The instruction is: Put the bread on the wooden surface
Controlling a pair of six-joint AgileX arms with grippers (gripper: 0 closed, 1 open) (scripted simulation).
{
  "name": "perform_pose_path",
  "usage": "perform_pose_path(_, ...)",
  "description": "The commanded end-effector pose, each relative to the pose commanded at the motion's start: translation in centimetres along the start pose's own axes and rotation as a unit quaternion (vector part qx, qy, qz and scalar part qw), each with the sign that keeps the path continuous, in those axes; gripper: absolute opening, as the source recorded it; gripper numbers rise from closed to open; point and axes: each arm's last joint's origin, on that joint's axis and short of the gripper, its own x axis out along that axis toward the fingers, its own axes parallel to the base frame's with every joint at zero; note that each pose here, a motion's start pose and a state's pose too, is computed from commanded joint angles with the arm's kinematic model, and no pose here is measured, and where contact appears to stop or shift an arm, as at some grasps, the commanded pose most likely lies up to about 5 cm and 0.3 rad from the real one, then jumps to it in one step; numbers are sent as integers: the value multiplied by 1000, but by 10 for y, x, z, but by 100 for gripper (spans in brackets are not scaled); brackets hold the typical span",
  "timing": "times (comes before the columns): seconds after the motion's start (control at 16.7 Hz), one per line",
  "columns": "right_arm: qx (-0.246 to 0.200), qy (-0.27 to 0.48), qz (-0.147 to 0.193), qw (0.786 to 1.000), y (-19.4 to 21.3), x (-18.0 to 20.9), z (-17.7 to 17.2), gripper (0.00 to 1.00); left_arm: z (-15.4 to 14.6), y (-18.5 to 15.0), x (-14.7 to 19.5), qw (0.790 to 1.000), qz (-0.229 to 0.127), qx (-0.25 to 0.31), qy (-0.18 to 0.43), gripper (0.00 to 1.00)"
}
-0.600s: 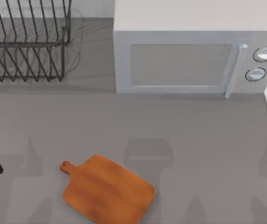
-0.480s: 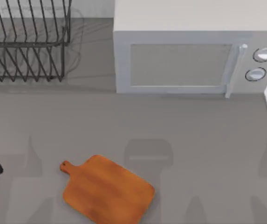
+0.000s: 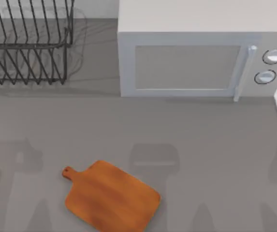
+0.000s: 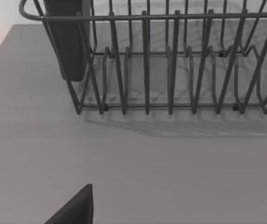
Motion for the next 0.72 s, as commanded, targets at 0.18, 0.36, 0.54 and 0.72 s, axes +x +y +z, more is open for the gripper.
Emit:
perform_pose_path(0.18, 0, 0, 0, 1000, 0, 0, 0, 100, 15, 7, 27, 987, 4, 5, 163, 100)
perform_pose_path(0.36, 0, 0, 0, 1000, 0, 0, 0, 100, 19, 16, 64, 943, 2, 3, 333, 100)
perform_pose_path(0.54, 0, 0, 0, 1000, 0, 0, 0, 100, 21, 26, 97, 891, -4, -3, 454, 100)
perform_pose_path(0.72, 0, 0, 0, 1000, 0, 0, 0, 100, 20, 37, 127, 846, -12, -10, 533, 100)
